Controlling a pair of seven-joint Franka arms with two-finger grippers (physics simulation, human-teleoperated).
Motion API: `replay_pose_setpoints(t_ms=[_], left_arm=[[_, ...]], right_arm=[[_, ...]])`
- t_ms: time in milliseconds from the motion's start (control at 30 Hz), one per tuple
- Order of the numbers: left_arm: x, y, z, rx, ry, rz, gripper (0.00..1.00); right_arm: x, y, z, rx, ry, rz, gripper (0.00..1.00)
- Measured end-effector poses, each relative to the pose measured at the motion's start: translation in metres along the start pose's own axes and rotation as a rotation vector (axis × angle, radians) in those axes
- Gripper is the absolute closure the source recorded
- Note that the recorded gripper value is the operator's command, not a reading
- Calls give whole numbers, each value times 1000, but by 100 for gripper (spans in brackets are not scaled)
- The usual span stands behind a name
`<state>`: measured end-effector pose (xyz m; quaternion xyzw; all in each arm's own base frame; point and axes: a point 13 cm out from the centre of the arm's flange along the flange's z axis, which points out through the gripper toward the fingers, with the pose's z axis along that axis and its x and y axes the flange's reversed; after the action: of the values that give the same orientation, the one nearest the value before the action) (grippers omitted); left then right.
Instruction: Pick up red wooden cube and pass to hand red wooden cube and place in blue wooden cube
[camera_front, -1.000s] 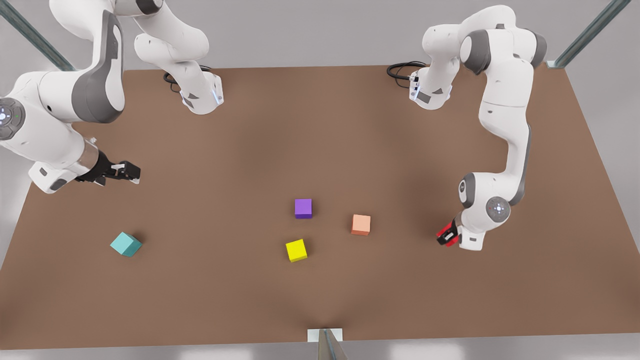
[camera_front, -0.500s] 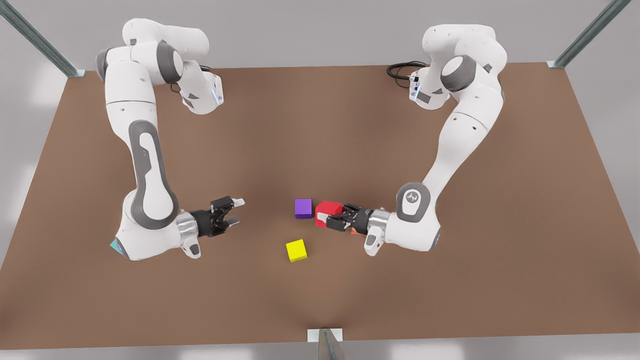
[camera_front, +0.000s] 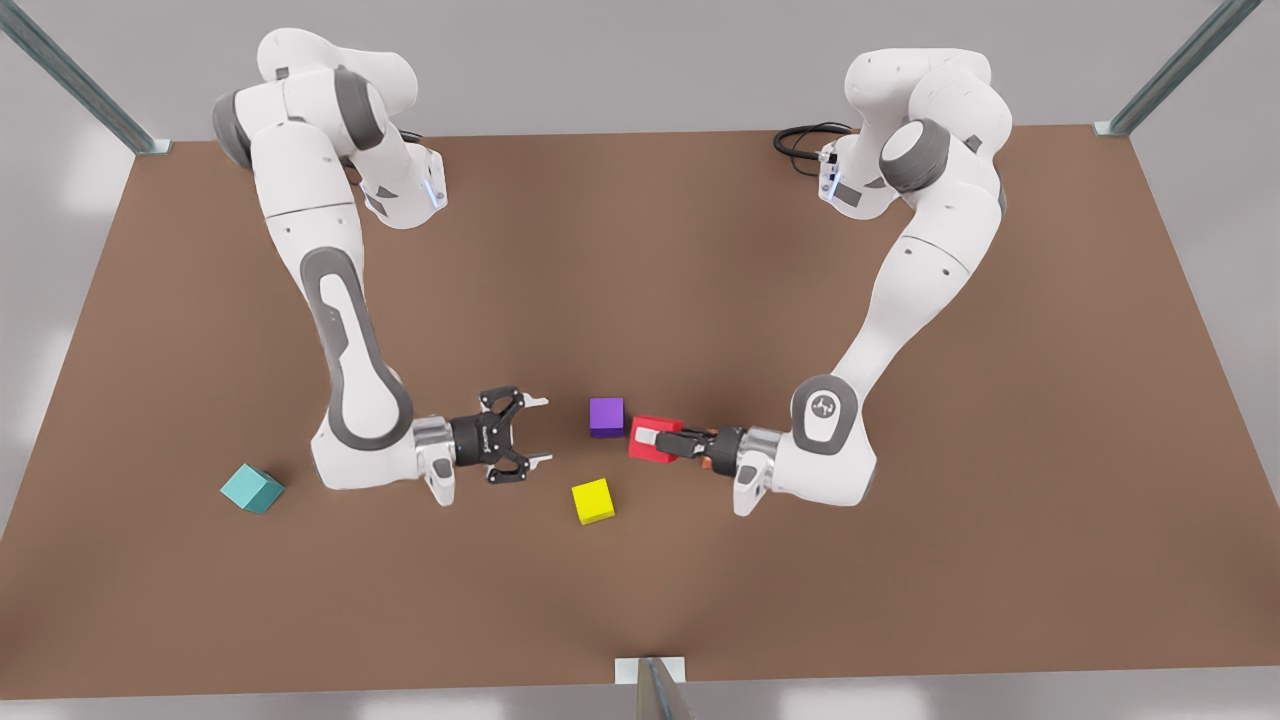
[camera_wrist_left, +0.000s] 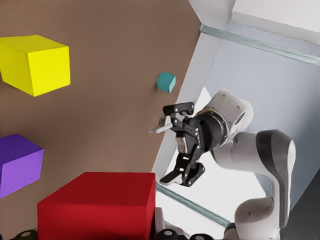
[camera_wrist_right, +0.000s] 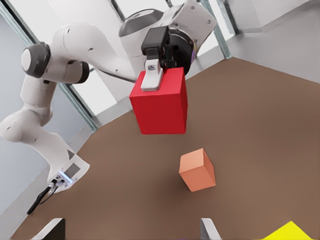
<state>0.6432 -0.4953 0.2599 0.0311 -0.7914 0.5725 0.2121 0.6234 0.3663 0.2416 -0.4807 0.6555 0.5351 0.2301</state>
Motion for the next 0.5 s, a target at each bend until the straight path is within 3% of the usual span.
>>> replay_pose_setpoints(t_ms=[500], left_arm=[[-9, -9, 6, 34, -49, 176, 58]], right_arm=[[-44, -6, 72, 122, -165, -311, 0]])
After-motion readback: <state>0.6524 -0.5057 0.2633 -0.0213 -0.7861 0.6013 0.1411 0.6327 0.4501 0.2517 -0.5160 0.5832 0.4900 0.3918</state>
